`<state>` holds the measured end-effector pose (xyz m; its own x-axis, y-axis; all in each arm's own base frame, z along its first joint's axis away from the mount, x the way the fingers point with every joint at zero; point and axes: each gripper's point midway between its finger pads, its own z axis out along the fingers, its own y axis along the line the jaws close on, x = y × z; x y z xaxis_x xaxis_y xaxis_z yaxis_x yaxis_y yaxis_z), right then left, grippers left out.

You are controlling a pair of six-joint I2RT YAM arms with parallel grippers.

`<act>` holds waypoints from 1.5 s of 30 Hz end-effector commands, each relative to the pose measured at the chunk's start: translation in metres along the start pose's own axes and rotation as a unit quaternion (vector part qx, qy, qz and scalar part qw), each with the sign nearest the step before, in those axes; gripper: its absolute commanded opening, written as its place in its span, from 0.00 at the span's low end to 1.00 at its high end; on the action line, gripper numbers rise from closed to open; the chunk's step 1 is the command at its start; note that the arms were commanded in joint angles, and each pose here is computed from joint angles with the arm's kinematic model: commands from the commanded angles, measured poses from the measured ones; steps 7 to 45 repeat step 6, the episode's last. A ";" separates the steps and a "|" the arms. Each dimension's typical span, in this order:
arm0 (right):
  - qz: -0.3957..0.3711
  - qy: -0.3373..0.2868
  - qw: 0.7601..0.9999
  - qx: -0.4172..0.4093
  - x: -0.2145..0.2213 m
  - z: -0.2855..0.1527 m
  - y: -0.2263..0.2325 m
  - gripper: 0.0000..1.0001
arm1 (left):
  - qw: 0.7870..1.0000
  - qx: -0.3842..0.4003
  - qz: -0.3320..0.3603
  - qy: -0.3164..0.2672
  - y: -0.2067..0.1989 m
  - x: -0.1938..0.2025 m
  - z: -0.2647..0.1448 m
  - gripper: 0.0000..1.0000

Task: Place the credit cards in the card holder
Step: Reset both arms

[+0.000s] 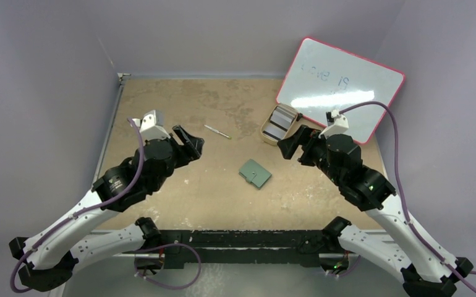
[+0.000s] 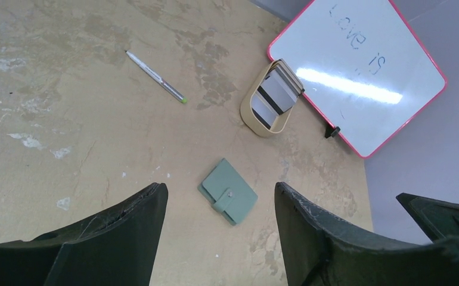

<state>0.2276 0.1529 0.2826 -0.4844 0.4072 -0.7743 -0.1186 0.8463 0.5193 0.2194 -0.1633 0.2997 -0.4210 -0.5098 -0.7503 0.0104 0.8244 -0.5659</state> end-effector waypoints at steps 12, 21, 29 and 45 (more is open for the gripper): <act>0.001 -0.019 1.000 -0.002 -0.009 0.000 0.003 0.99 | 1.000 -0.010 0.001 -0.030 0.003 -0.014 0.000 0.67; 0.001 -0.019 1.000 -0.002 -0.009 0.000 0.003 0.99 | 1.000 -0.010 0.001 -0.030 0.003 -0.014 0.000 0.67; 0.001 -0.019 1.000 -0.002 -0.009 0.000 0.003 0.99 | 1.000 -0.010 0.001 -0.030 0.003 -0.014 0.000 0.67; 0.001 -0.019 1.000 -0.002 -0.009 0.000 0.003 0.99 | 1.000 -0.010 0.001 -0.030 0.003 -0.014 0.000 0.67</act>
